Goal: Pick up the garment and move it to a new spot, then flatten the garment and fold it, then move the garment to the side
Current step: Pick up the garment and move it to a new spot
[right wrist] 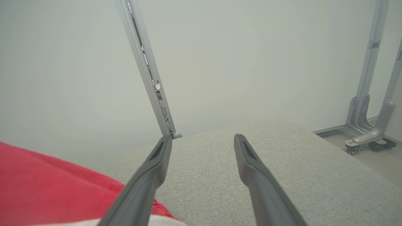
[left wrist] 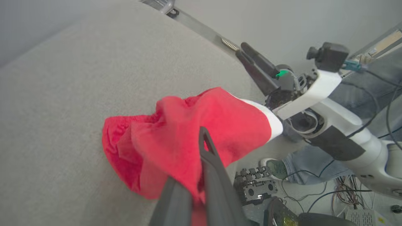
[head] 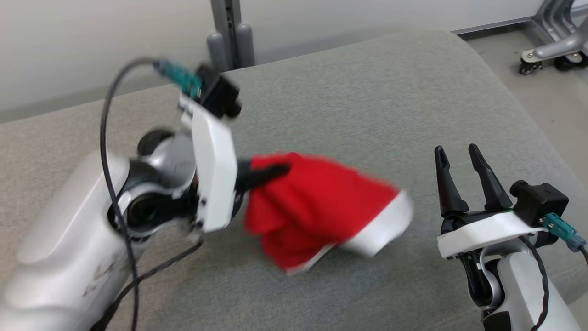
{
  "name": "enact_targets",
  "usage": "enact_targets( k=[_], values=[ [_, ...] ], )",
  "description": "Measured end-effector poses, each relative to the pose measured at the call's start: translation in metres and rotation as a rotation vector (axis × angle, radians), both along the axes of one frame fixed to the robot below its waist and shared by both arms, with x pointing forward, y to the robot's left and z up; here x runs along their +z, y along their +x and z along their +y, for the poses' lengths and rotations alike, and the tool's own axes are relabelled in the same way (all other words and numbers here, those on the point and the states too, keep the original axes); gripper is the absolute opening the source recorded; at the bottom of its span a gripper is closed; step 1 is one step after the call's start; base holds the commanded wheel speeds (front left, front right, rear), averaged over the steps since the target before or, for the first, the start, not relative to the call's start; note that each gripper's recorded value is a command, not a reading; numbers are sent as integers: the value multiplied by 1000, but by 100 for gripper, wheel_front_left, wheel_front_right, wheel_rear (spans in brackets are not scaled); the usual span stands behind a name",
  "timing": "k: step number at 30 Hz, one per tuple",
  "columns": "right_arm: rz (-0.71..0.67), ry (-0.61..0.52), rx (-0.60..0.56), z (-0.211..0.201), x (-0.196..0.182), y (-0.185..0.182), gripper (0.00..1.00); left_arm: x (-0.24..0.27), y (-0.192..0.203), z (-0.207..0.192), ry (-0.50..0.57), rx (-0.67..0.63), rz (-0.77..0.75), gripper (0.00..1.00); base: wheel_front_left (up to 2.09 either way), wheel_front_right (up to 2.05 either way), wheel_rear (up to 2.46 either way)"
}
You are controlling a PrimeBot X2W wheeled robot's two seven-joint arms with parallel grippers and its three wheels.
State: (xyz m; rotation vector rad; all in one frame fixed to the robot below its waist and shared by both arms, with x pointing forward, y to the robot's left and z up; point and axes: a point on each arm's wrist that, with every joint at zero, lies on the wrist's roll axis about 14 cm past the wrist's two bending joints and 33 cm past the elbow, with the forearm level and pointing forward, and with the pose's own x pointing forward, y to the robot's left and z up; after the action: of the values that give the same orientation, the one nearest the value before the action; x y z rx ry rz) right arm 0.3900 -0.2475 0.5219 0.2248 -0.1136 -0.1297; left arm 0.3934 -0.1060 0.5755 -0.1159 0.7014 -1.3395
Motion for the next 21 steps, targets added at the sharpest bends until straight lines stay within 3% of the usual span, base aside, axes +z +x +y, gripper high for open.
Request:
enact_targets(
  k=[6,11,21],
  values=[
    [16,5,48,17,-7,10,100,-76,-6,64,271,30,99,0,0,0,0],
    [20,4,90,31,-9,18,100,-107,11,114,439,128,21,0,0,0,0],
    [31,4,147,51,-13,25,100,-128,45,159,457,346,20,0,0,0,0]
  ],
)
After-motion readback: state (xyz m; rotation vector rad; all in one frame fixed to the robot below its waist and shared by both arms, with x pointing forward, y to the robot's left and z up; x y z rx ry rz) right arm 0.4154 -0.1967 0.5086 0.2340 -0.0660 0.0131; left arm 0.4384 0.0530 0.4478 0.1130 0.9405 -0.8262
